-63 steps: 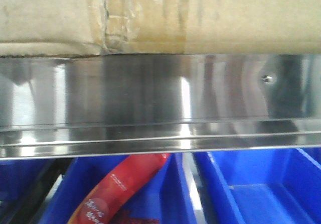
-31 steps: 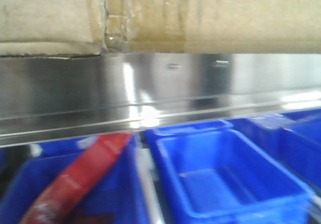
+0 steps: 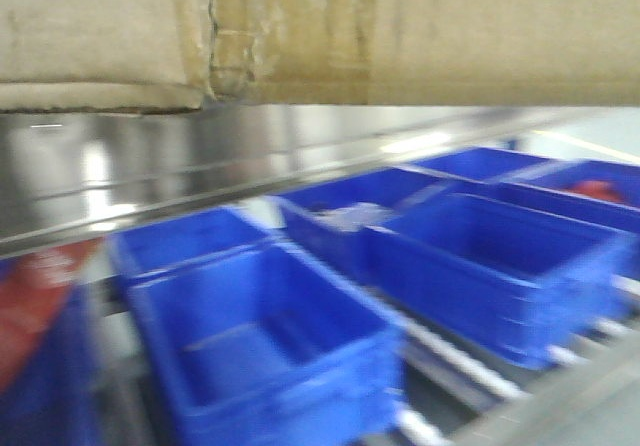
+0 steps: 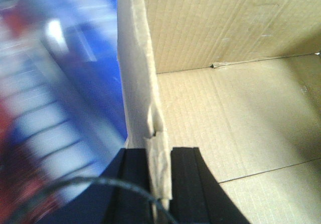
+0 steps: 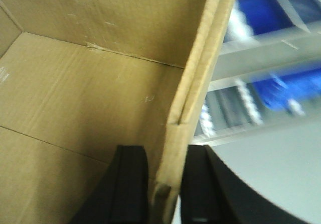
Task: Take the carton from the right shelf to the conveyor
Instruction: 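Hold the carton with both grippers while the base turns away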
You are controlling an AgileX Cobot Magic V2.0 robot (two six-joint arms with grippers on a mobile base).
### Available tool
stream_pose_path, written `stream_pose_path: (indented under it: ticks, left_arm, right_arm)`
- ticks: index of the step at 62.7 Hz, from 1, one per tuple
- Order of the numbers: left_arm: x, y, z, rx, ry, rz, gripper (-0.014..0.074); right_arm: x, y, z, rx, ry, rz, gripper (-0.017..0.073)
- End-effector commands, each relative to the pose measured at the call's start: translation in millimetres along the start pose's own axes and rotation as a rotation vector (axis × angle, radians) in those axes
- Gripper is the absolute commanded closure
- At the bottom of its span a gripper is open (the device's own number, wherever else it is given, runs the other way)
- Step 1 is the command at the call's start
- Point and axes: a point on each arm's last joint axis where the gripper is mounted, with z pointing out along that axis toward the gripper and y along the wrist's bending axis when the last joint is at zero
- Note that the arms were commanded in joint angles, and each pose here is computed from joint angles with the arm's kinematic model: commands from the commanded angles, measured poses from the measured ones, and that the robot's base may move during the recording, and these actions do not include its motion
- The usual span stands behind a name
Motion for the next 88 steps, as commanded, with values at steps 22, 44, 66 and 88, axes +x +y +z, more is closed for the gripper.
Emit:
stream_pose_path:
  ticks: [22, 44, 66, 88]
  left_arm:
    - [-3.7, 4.6, -7.2, -0.039, -0.066, 0.024, 0.0601]
    - [-3.7, 4.6, -7.2, -0.039, -0.066, 0.024, 0.0601]
    - [-3.7, 4.6, -7.2, -0.039, -0.066, 0.024, 0.0601]
    - [-3.7, 4.7, -7.2, -0.041, -0.066, 0.024, 0.0601]
  right_arm:
    - [2.5, -4.2, -10.0, 0.037, -0.017, -0.042, 0.0629]
    - [2.5, -4.2, -10.0, 0.037, -0.017, -0.042, 0.0629]
    - [2.5, -4.2, -10.0, 0.037, -0.017, -0.042, 0.0629]
    - [2.5, -4.2, -10.0, 0.037, -0.017, -0.042, 0.0629]
